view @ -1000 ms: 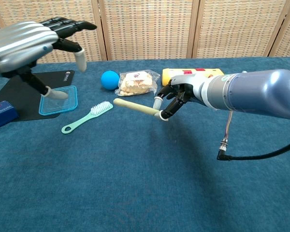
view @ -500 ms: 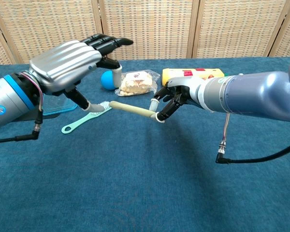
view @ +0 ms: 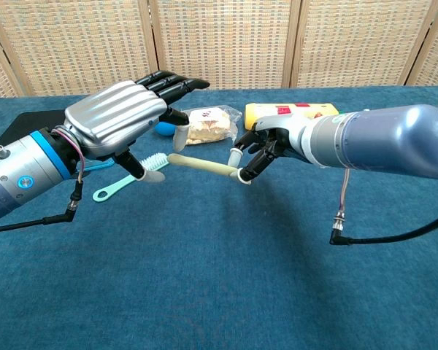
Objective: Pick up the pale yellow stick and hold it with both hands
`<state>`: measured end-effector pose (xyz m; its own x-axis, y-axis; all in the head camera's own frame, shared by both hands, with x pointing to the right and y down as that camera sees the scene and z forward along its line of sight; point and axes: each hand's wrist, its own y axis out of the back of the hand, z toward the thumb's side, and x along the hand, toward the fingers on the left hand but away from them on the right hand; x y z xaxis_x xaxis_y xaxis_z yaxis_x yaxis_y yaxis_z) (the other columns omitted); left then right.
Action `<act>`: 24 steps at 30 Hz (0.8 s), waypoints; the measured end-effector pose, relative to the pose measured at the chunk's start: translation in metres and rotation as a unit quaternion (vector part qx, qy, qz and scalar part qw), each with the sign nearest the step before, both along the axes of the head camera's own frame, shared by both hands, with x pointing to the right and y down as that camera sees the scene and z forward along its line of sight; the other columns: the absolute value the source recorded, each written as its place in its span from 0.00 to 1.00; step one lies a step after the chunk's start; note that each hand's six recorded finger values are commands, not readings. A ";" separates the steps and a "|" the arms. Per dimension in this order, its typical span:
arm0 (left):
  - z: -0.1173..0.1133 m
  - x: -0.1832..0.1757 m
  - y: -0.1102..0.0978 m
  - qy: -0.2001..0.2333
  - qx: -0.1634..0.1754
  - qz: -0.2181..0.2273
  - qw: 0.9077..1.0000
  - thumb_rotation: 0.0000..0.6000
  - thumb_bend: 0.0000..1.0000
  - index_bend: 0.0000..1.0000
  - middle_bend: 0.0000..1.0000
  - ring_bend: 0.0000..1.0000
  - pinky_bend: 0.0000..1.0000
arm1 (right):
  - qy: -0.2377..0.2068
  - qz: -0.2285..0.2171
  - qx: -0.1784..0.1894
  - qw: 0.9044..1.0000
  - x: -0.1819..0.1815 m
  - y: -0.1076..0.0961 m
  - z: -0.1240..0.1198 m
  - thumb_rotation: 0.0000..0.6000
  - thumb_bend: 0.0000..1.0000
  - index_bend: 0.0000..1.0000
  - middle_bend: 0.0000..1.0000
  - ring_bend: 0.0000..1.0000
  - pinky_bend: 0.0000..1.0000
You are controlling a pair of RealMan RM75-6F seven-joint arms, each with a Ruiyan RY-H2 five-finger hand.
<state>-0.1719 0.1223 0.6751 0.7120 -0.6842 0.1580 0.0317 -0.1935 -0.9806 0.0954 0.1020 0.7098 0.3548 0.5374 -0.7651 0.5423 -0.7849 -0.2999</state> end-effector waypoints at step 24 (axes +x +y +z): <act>0.010 0.025 0.002 0.016 0.007 -0.014 1.000 1.00 0.21 0.58 0.00 0.00 0.00 | -0.016 0.003 -0.013 1.000 0.004 0.001 0.001 1.00 0.67 0.72 0.08 0.00 0.00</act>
